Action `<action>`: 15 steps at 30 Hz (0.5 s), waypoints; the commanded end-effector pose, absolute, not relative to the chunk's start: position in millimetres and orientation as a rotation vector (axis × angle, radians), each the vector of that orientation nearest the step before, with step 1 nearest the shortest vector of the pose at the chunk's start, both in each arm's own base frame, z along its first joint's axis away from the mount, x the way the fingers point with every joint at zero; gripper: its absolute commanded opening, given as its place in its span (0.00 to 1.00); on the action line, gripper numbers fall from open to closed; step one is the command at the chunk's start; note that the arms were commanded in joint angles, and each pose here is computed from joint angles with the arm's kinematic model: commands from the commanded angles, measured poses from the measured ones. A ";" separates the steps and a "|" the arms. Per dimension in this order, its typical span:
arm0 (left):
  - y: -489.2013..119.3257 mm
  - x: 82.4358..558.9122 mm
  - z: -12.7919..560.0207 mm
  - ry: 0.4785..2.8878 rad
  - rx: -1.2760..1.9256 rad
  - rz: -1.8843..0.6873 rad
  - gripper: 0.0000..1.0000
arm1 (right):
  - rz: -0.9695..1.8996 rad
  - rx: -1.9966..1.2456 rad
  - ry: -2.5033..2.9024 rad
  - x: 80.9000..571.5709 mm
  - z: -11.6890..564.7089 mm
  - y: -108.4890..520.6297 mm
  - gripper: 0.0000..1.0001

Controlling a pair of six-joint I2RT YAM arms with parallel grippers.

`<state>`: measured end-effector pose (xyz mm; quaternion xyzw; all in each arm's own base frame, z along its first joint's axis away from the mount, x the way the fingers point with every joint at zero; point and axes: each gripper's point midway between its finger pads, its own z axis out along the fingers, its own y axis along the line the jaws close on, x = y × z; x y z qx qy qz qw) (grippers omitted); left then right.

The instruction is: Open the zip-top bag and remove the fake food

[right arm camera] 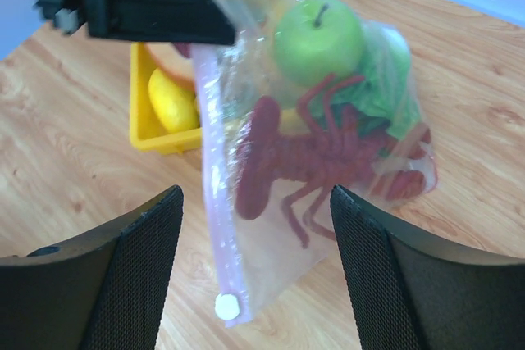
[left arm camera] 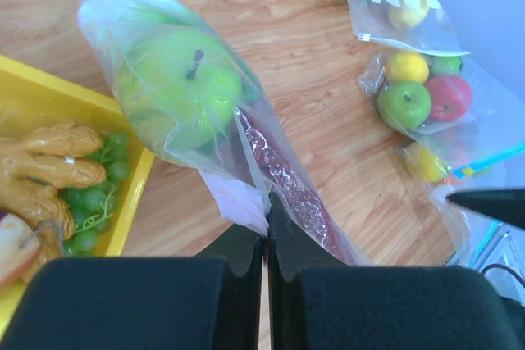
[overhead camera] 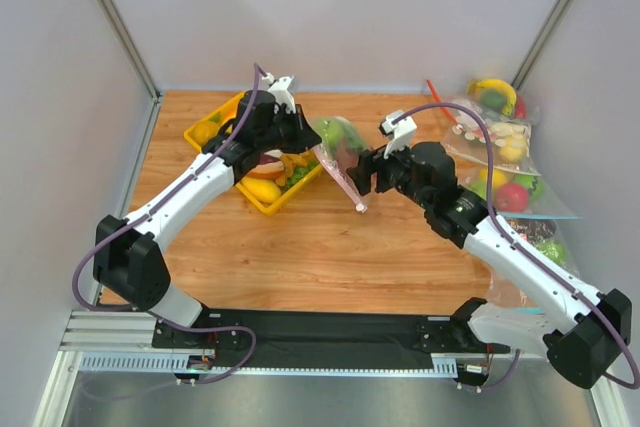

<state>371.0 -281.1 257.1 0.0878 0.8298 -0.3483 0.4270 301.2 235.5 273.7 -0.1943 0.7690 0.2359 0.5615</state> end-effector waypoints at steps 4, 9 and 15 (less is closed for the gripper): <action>-290.2 376.9 277.2 2.036 0.280 -0.927 0.00 | 0.599 -0.649 1.757 285.0 272.9 267.6 0.73; -290.3 378.1 277.4 2.042 0.285 -0.921 0.00 | 0.562 -0.684 1.827 295.5 256.0 284.6 0.71; -288.7 378.5 286.0 2.033 0.304 -0.902 0.00 | 0.487 -0.680 1.879 308.1 233.4 290.5 0.70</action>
